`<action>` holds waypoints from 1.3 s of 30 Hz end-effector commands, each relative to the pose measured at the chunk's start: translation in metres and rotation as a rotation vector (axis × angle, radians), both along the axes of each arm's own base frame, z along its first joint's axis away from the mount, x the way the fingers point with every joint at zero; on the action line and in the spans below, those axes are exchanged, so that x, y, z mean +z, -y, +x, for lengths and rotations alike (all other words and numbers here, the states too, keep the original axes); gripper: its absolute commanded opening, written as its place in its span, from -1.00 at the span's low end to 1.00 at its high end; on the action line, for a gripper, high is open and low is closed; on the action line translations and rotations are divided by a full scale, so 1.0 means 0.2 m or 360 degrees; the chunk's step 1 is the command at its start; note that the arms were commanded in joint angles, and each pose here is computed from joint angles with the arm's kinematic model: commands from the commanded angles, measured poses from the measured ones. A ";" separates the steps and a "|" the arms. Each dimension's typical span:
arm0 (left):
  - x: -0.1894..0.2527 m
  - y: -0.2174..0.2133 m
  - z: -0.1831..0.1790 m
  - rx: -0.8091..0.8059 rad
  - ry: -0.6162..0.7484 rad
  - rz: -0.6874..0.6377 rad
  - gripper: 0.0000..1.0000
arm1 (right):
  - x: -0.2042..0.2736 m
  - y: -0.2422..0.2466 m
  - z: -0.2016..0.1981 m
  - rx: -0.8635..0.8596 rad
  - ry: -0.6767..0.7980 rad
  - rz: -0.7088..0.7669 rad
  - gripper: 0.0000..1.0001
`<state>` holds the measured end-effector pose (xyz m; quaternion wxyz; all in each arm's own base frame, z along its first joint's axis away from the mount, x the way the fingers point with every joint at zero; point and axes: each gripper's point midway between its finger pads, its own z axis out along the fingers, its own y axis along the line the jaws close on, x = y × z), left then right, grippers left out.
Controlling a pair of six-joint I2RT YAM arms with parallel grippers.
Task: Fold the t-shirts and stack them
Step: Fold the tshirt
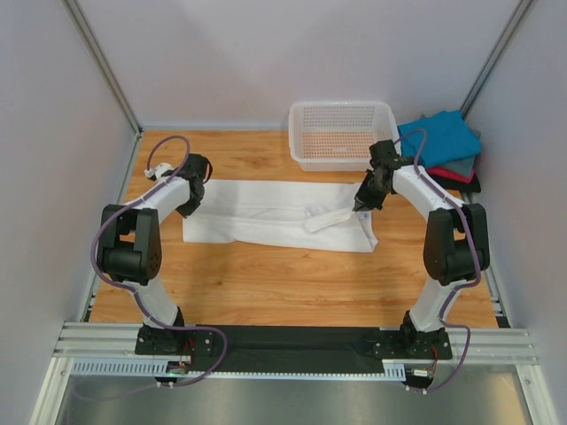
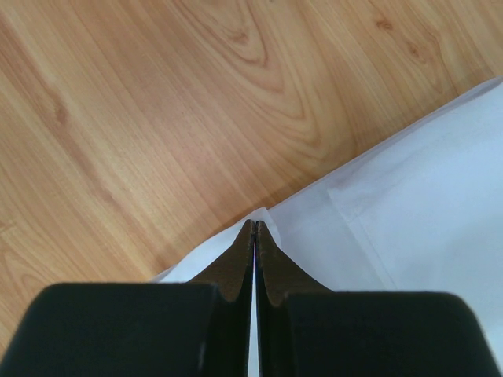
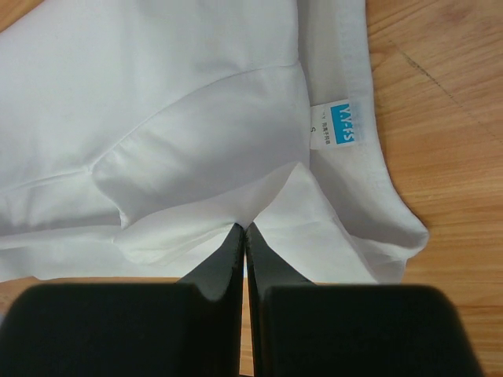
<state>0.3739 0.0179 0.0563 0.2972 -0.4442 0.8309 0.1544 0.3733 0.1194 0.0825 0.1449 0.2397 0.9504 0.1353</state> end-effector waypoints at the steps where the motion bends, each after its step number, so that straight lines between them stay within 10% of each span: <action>1: 0.08 0.02 0.11 -0.0053 0.0103 0.0032 -1.00 | 0.09 0.02 0.11 -0.0051 0.0133 0.0004 -0.99; 25: 0.05 0.06 0.16 -0.0159 0.0043 0.0101 -1.00 | 0.06 0.10 0.16 -0.0120 0.0138 -0.0025 -0.99; 28: 0.08 0.06 0.20 -0.0179 0.0069 0.0102 -0.94 | 0.04 0.10 0.21 -0.0105 0.0139 -0.0018 -0.74; 39: 0.51 0.14 0.34 -0.0435 0.0346 0.0085 0.54 | 0.26 0.04 0.35 -0.0090 0.0353 0.0131 0.06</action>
